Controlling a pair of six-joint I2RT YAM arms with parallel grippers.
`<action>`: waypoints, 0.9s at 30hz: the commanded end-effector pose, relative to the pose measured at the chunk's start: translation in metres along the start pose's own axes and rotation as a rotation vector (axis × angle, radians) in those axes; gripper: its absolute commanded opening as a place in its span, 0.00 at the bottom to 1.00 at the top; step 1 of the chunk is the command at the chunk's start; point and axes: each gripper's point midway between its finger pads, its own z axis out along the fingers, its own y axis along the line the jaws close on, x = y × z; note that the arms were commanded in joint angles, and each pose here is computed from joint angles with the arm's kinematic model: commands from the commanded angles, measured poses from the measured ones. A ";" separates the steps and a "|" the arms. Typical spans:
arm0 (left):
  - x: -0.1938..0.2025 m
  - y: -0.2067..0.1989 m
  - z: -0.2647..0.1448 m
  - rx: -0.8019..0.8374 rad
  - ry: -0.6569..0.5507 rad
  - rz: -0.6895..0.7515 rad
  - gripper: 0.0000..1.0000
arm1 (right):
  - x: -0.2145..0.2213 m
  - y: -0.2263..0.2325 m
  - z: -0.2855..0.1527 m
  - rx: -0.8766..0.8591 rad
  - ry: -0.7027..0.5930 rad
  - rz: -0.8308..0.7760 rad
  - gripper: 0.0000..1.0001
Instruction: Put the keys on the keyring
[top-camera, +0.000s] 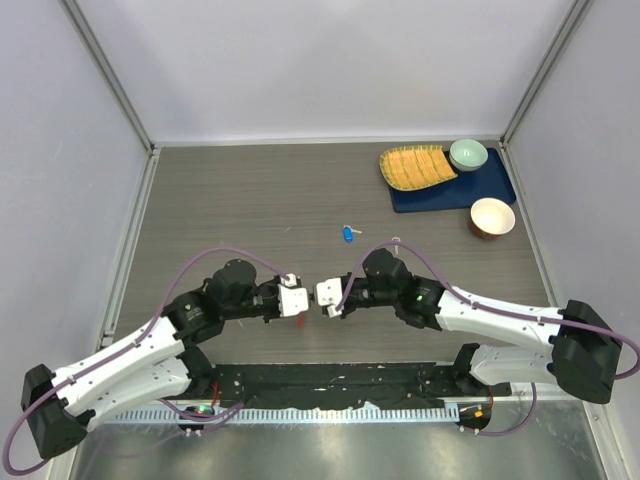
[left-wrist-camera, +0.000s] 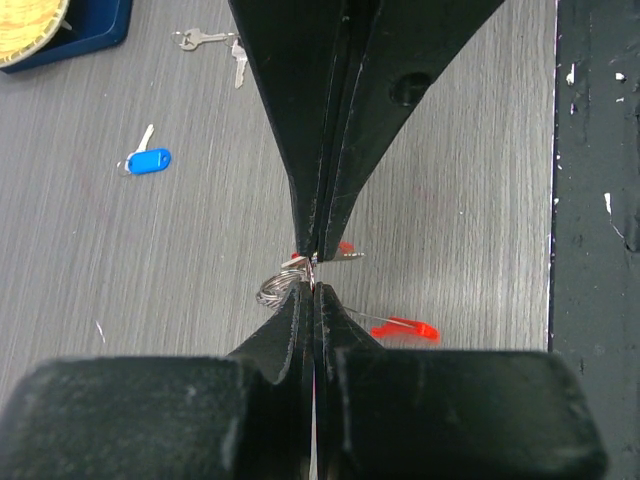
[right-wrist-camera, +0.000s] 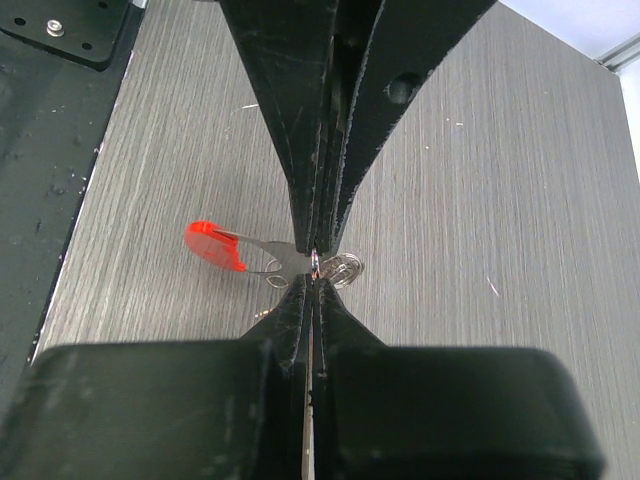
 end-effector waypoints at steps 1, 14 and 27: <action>-0.007 0.007 0.001 -0.008 0.017 -0.005 0.00 | -0.036 -0.017 -0.002 0.036 -0.081 -0.049 0.01; -0.018 0.030 -0.007 -0.161 -0.015 -0.146 0.00 | -0.022 -0.015 -0.003 0.049 -0.032 -0.028 0.02; -0.038 0.042 -0.007 -0.296 -0.223 -0.429 0.00 | -0.015 -0.016 0.000 0.082 -0.034 -0.012 0.03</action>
